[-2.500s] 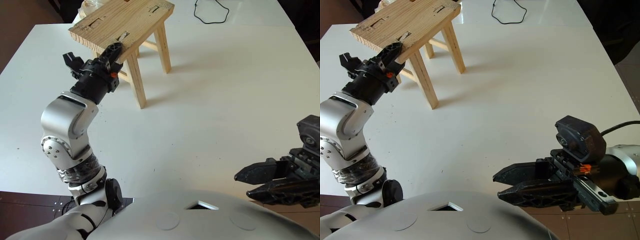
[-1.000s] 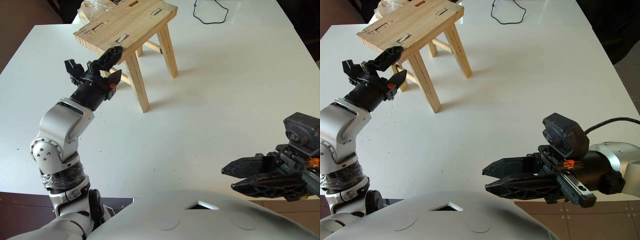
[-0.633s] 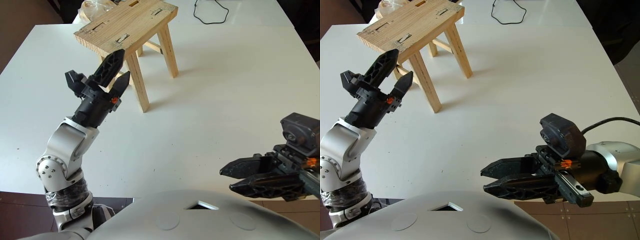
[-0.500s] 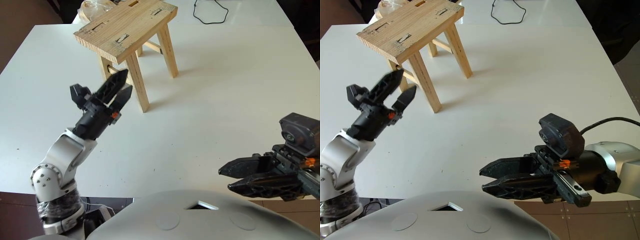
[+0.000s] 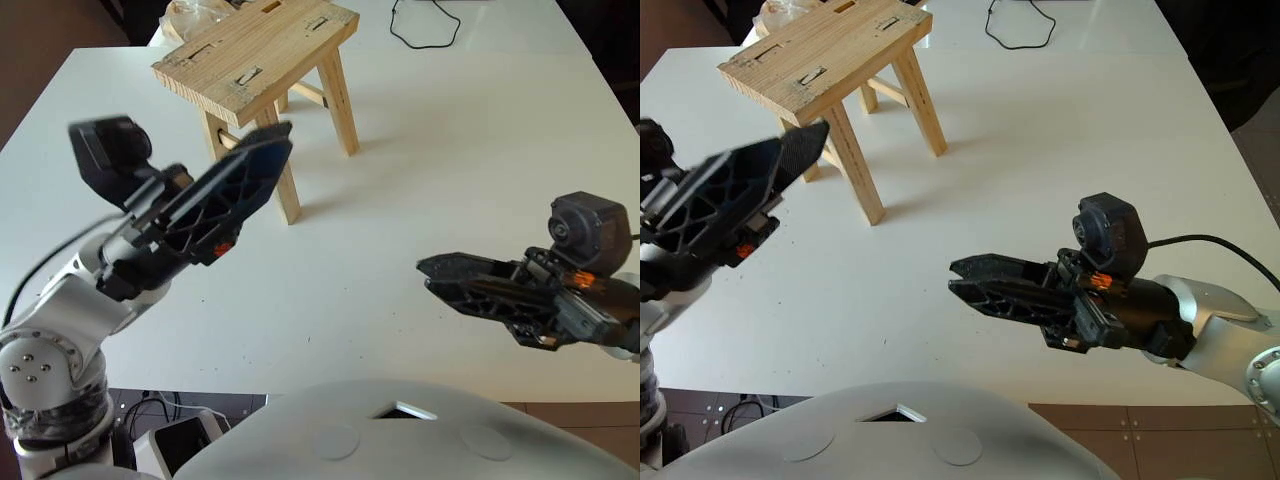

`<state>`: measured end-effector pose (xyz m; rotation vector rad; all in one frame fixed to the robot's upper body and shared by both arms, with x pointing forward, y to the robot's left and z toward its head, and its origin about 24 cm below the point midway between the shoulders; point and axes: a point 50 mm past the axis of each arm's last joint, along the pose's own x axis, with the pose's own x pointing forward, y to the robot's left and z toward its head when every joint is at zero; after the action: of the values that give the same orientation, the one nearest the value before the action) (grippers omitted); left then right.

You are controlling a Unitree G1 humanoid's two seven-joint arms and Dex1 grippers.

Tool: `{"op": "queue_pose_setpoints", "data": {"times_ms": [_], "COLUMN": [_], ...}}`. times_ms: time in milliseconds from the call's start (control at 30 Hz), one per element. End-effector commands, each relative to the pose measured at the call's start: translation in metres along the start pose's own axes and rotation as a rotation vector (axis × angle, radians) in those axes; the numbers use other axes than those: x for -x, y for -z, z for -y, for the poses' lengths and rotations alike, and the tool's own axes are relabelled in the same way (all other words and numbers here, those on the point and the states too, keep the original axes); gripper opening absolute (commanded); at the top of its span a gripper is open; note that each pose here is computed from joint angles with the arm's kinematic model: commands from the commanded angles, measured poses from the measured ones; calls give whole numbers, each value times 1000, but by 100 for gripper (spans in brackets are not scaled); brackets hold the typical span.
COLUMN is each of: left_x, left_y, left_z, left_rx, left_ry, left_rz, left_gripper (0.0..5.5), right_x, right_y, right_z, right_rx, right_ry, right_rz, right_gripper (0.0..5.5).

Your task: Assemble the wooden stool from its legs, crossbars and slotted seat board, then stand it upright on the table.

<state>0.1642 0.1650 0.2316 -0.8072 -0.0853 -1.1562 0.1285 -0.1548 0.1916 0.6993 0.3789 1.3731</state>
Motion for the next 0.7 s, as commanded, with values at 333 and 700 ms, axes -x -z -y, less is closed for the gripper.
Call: {"op": "queue_pose_setpoints", "data": {"times_ms": [333,700], "left_x": [90,142], "left_y": [78,113], "left_z": [-88,-150], "left_rx": [-362,-775], "left_ry": [-778,-1188], "left_rz": [-161,-351], "left_gripper": [539,539], "right_x": [29,52], "right_y": [-6,40], "right_z": [131,198], "right_rx": [591,804], "right_ry": [993,1378], "right_rz": [211,148], "right_gripper": [126,126]}}
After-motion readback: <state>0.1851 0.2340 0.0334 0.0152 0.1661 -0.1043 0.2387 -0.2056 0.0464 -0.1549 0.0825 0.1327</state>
